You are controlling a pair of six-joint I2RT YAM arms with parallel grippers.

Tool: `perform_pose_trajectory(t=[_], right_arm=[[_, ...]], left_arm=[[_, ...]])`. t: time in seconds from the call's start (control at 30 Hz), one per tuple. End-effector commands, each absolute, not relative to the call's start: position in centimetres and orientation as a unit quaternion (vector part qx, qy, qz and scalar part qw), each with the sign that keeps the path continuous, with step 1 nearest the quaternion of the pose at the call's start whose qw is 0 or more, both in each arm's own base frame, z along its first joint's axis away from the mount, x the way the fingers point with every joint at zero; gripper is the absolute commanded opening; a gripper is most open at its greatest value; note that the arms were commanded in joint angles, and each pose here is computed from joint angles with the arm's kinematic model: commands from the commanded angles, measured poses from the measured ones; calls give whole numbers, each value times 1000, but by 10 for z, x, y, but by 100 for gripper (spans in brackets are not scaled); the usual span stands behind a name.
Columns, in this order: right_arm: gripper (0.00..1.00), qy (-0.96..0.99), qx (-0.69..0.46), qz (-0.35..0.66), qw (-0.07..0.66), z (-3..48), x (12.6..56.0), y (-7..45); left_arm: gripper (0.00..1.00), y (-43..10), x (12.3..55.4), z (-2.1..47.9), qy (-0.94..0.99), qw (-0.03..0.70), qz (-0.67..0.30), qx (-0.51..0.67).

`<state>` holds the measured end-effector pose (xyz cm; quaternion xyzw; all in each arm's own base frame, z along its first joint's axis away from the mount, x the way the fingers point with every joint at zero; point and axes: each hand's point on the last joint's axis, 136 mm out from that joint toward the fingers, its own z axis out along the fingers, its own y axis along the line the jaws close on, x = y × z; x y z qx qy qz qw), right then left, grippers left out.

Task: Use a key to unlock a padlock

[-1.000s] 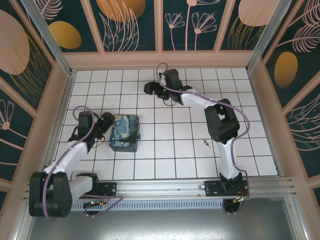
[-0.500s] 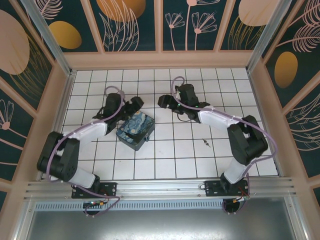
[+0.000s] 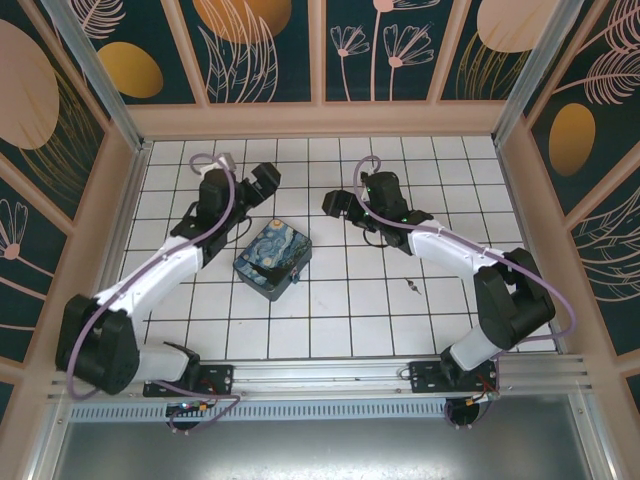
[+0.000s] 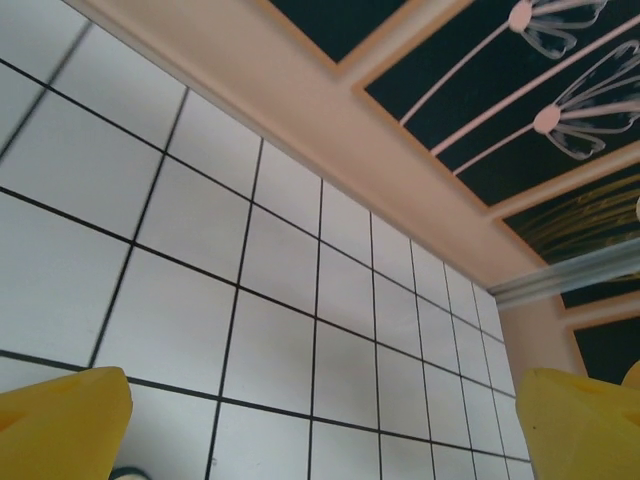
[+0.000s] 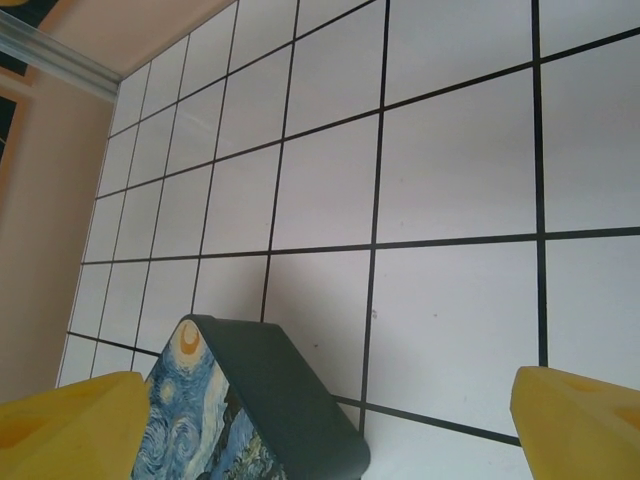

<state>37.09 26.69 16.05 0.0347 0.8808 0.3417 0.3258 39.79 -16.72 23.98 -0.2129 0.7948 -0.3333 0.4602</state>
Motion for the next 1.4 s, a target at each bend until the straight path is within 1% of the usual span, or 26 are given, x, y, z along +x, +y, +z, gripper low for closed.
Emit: perform_pose_trajectory(t=[0.0, 0.13, 0.23, 0.33, 0.43, 0.63, 0.73, 0.93, 1.07, 1.37], right_arm=[[95, 881, 23, 342, 327, 161, 373, 270], [95, 880, 16, 352, 319, 159, 376, 280], [93, 879, 6, 362, 311, 157, 378, 292], [91, 876, 2, 371, 308, 157, 382, 305], [90, 873, 0, 382, 303, 156, 385, 317], [89, 874, -2, 386, 296, 150, 399, 335], [89, 873, -4, 391, 293, 148, 405, 345], [89, 873, -10, 398, 280, 141, 407, 362], [89, 876, -18, 400, 271, 135, 402, 370], [89, 876, -13, 406, 261, 129, 386, 363]], left_arm=[[99, -153, 384, 216, 815, 438, -301, -232], [97, -155, 361, 203, 831, 402, -312, -226], [95, -143, 340, 189, 838, 382, -300, -247], [95, -129, 316, 174, 847, 365, -280, -265], [95, -123, 295, 162, 853, 346, -280, -272], [94, -127, 265, 130, 863, 290, -302, -282], [94, -127, 257, 121, 865, 277, -306, -285], [98, -130, 252, 106, 867, 261, -310, -289], [98, -137, 255, 95, 867, 249, -321, -288], [98, -158, 291, 104, 861, 264, -345, -265]])
